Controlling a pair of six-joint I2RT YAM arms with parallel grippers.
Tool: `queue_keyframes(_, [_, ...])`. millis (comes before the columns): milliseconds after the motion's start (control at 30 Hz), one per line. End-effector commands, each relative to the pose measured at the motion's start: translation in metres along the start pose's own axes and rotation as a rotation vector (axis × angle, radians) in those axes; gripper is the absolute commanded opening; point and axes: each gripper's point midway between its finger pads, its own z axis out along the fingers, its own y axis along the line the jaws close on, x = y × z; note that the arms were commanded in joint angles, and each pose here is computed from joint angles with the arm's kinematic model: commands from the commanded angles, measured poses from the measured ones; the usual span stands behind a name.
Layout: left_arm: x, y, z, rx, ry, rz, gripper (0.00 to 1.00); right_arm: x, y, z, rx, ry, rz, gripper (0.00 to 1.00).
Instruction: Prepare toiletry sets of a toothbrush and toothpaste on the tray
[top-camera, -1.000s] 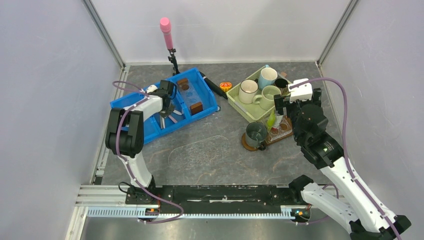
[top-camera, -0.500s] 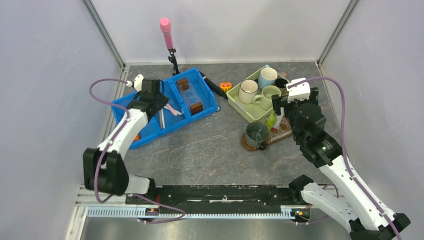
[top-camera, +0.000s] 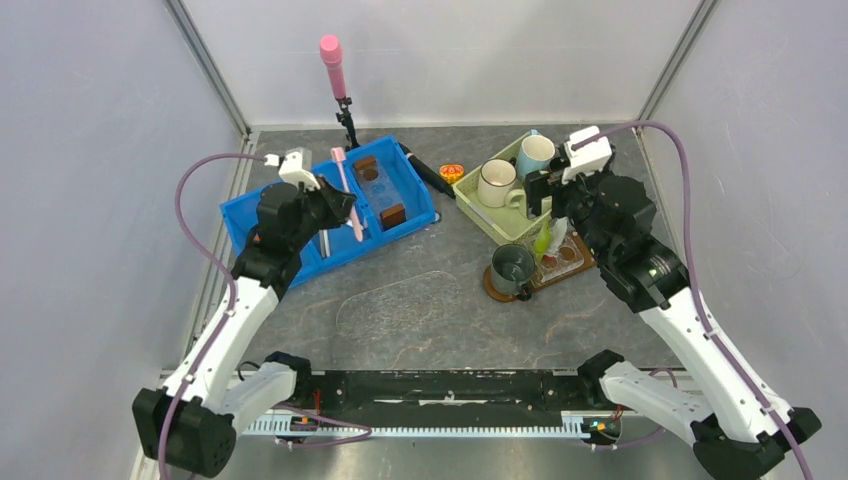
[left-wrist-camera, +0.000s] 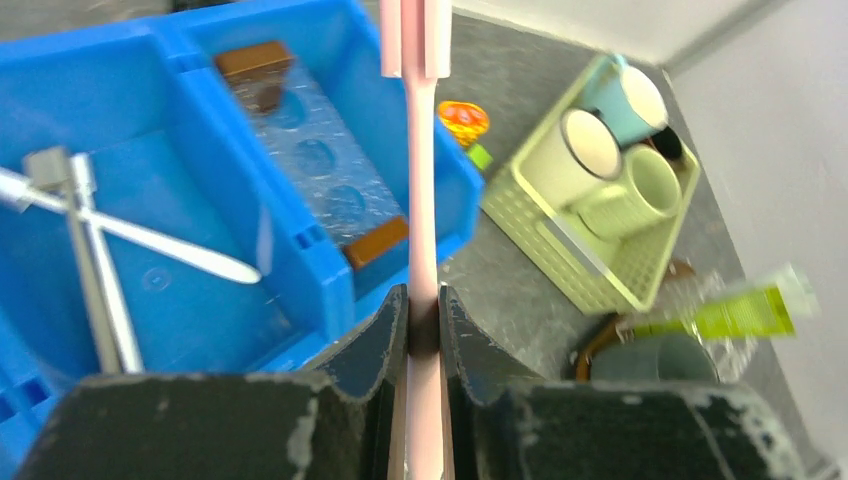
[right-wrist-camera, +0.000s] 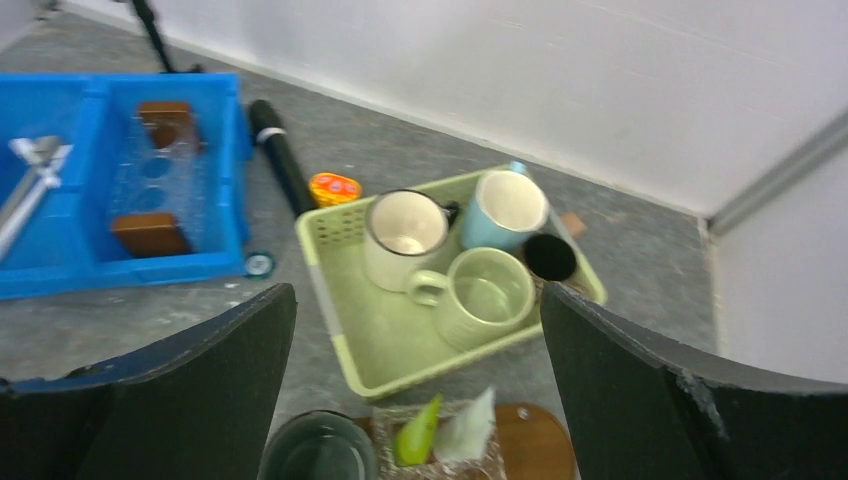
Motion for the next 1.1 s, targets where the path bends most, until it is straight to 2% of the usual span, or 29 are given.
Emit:
queue_keyframes(0, [0.008, -0.051, -0.020, 0.269, -0.010, 0.244, 0.02, -0.021, 0.042, 0.004, -0.223, -0.016, 0.067, 0.98])
queue_keyframes(200, [0.048, -0.091, -0.046, 0.436, 0.026, 0.421, 0.02, -0.015, 0.087, 0.009, -0.419, 0.016, 0.153, 0.98])
queue_keyframes(467, [0.078, -0.115, -0.056, 0.473, 0.062, 0.476, 0.02, -0.019, 0.129, 0.006, -0.562, 0.011, 0.294, 0.99])
queue_keyframes(767, [0.089, -0.132, -0.054, 0.455, 0.058, 0.550, 0.02, -0.020, 0.153, 0.007, -0.639, 0.015, 0.411, 0.99])
queue_keyframes(1000, [0.099, -0.149, -0.052, 0.446, 0.054, 0.628, 0.02, -0.007, 0.159, 0.016, -0.624, 0.050, 0.481, 0.99])
queue_keyframes(1067, [0.098, -0.152, -0.051, 0.429, 0.037, 0.648, 0.02, -0.003, 0.160, 0.018, -0.615, 0.061, 0.501, 0.95])
